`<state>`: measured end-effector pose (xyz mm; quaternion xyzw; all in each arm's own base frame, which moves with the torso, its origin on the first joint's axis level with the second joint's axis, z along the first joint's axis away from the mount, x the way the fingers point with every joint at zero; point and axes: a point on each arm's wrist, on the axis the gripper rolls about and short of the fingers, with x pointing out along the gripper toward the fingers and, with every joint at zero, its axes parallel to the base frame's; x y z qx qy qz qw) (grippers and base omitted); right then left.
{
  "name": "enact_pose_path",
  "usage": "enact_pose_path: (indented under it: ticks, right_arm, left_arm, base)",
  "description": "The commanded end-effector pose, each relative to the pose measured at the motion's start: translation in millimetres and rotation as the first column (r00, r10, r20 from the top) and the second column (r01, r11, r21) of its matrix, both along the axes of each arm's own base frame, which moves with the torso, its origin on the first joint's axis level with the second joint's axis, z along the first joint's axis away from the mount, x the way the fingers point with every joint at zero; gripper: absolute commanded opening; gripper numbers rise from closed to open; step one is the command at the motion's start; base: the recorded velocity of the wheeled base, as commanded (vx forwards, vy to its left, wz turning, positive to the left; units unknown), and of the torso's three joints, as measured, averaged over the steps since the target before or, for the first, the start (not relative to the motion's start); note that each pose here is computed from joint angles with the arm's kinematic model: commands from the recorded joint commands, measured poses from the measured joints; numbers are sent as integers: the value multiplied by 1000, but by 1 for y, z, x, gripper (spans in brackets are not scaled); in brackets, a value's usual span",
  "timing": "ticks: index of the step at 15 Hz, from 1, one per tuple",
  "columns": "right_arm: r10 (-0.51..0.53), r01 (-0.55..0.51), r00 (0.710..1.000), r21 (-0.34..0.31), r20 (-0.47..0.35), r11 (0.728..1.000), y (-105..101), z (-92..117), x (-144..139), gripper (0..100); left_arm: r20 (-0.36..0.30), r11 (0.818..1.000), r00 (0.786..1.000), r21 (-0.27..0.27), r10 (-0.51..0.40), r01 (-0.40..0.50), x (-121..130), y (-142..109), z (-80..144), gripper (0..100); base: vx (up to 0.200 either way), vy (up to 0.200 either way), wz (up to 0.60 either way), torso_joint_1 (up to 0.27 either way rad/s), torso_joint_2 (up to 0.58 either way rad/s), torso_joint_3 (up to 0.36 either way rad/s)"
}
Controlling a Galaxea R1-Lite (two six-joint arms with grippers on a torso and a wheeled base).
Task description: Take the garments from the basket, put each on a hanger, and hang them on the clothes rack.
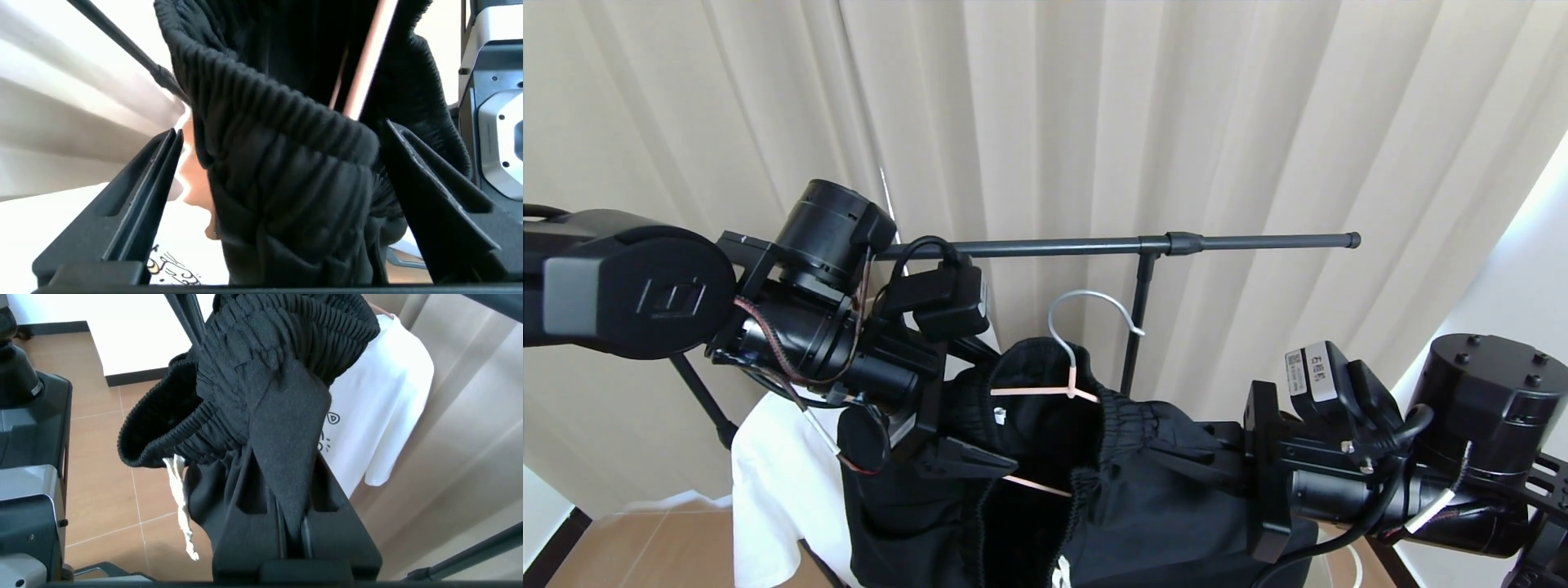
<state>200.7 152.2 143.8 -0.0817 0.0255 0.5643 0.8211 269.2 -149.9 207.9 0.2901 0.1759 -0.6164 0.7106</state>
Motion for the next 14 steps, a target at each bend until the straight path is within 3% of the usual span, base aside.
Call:
enact_pose_path:
  ticks: [1, 7, 8, 14]
  right_arm:
    - [1, -1, 1000, 1, 1, 1000, 1, 0, 0, 0]
    - [-3, 2, 1000, 20, 25, 1000, 1, 3, 2, 0]
    - [-3, 2, 1000, 19, 24, 1000, 1, 2, 2, 0]
    - [-19, 19, 999, 22, 32, 1000, 0, 4, 6, 0]
  left_arm:
    - [0, 1000, 1000, 0, -2, 2, 0, -1, 0, 100]
    - [1, 1000, 1000, -1, -6, 6, 0, -2, 0, 100]
    - [1, 1000, 1000, -1, -6, 6, 0, -2, 0, 0]
    - [12, 1000, 1000, -8, -3, 3, -1, -1, 4, 0]
  base:
    - [0, 0, 0, 0, 0, 0]
    - [0, 0, 0, 0, 0, 0]
    - [0, 0, 0, 0, 0, 0]
    - [0, 0, 0, 0, 0, 0]
